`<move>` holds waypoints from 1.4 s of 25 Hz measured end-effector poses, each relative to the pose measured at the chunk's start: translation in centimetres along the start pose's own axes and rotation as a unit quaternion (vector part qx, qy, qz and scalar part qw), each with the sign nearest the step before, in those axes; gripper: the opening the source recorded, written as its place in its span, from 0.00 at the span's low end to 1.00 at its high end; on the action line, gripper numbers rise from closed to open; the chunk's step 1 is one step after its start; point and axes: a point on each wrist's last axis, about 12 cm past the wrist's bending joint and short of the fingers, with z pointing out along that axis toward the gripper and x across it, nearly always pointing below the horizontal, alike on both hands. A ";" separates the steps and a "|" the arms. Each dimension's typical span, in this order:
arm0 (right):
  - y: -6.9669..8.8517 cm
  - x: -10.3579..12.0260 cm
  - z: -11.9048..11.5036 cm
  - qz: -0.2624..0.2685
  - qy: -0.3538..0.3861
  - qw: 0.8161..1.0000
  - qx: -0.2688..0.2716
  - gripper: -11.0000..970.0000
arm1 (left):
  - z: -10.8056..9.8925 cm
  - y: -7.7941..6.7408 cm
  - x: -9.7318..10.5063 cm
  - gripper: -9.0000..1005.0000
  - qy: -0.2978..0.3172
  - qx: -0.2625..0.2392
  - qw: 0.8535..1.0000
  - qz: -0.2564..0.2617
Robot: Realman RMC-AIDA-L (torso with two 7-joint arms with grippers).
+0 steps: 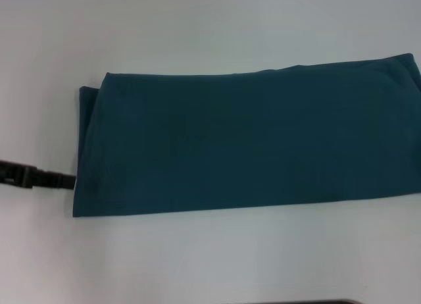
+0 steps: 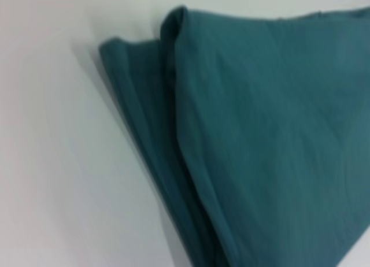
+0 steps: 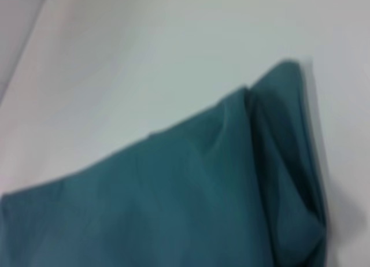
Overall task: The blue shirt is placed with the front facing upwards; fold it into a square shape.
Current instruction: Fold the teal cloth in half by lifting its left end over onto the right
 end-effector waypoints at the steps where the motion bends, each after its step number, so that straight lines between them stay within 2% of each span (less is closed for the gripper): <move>1: 0.1 -0.6 -0.5 -0.004 -0.014 1.000 -0.001 0.31 | -0.2 0.0 -0.2 0.38 -0.006 -0.002 1.000 0.001; 2: 0.2 -0.9 -0.7 -0.007 -0.021 1.000 -0.002 0.33 | -0.4 0.0 -0.5 0.41 -0.014 -0.003 1.000 0.002; 7: 1.1 -2.0 -0.8 -0.032 -0.046 0.998 -0.028 0.45 | -1.2 -0.2 -2.0 0.43 -0.061 0.003 0.998 0.018; 12: 2.8 -3.0 0.7 -0.086 -0.059 0.991 -0.078 0.59 | 0.1 -0.7 -3.0 0.46 -0.081 0.006 0.996 0.027; 16: 3.5 -3.4 1.8 -0.112 -0.058 0.988 -0.093 0.73 | 1.0 -1.1 -3.1 0.46 -0.086 0.017 0.996 0.028; 21: 4.1 -3.7 3.1 -0.137 -0.058 0.983 -0.105 0.73 | 1.8 -1.4 -3.0 0.46 -0.099 0.041 0.994 0.020; 24: 4.1 -3.7 3.9 -0.137 -0.059 0.984 -0.102 0.90 | 2.0 -1.5 -2.9 0.46 -0.112 0.050 0.992 0.017; 29: 3.8 -3.7 5.3 -0.132 -0.058 0.986 -0.087 0.97 | 2.6 -1.8 -3.0 0.67 -0.123 0.057 0.991 0.019; 32: 4.1 -3.6 6.0 -0.137 -0.055 0.985 -0.090 0.96 | 3.2 -1.8 -2.9 0.78 -0.122 0.054 0.991 0.016; 35: 4.5 -3.7 6.5 -0.148 -0.051 0.983 -0.097 0.95 | 3.7 -1.8 -2.6 0.80 -0.119 0.059 0.991 0.009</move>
